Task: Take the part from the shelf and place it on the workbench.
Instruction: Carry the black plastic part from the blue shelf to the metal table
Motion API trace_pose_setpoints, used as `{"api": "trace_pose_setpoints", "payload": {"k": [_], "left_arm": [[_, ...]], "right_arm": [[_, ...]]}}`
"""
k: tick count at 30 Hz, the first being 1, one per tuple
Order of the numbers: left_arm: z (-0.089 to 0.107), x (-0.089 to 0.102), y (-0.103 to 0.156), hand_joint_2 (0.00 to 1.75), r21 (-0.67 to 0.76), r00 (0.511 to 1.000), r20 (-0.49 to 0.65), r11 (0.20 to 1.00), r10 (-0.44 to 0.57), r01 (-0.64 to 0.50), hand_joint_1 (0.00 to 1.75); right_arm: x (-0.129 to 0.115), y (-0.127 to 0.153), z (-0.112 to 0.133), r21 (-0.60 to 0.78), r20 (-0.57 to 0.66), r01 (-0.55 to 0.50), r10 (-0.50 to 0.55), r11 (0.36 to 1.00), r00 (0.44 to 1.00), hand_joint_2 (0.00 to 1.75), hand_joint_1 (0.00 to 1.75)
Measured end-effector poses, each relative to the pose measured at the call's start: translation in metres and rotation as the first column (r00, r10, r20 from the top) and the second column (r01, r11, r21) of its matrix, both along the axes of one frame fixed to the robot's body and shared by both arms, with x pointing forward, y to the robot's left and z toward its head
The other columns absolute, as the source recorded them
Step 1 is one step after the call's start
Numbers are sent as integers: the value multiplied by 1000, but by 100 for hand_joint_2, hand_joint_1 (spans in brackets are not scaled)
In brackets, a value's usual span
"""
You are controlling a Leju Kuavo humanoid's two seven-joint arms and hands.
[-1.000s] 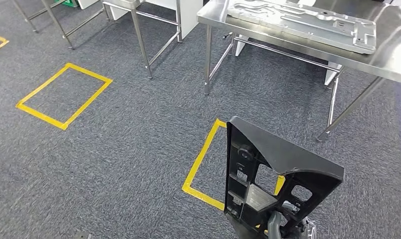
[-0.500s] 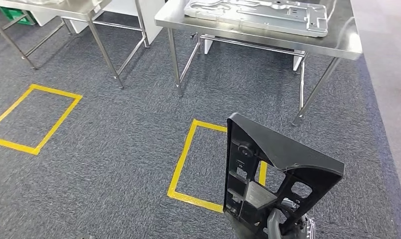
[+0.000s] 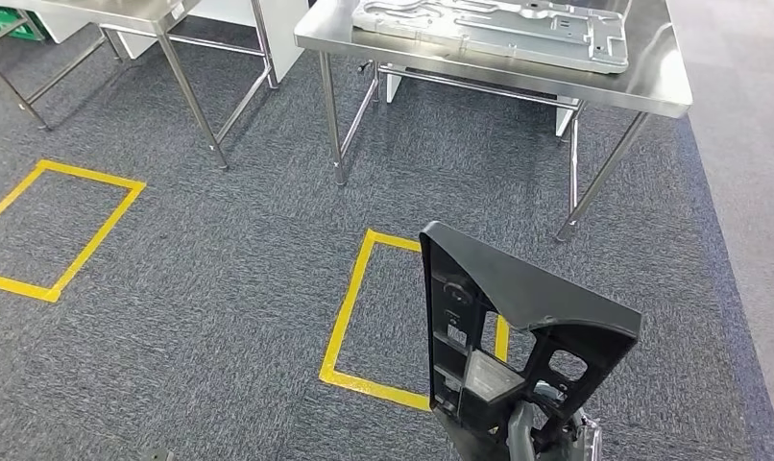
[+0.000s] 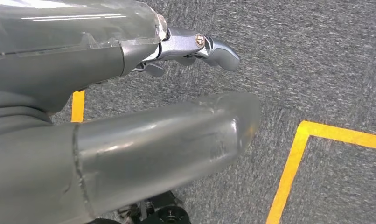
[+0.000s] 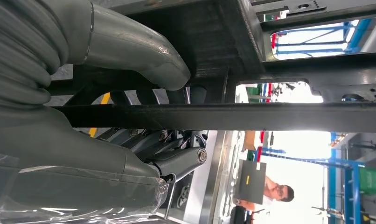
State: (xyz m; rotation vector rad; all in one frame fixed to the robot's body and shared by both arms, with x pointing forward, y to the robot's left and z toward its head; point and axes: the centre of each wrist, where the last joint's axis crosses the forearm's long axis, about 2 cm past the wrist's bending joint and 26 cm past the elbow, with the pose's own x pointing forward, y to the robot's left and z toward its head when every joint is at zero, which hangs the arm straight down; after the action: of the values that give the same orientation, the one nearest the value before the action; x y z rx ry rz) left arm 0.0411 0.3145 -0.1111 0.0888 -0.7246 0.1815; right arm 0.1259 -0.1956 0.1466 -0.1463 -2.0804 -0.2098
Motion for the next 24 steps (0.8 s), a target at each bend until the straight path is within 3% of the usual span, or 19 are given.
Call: {"api": "trace_pose_setpoints", "payload": {"k": [10,24], "left_arm": [[1,5,8,0,8,1000,10,1000,-3,3,0],[1,6,11,0,14,1000,15,1000,-16,15,0]], "right_arm": [[22,13,9,0,59,10,-10,1000,998,175,175],[31,18,18,-18,107,21,-19,1000,994,175,175]]}}
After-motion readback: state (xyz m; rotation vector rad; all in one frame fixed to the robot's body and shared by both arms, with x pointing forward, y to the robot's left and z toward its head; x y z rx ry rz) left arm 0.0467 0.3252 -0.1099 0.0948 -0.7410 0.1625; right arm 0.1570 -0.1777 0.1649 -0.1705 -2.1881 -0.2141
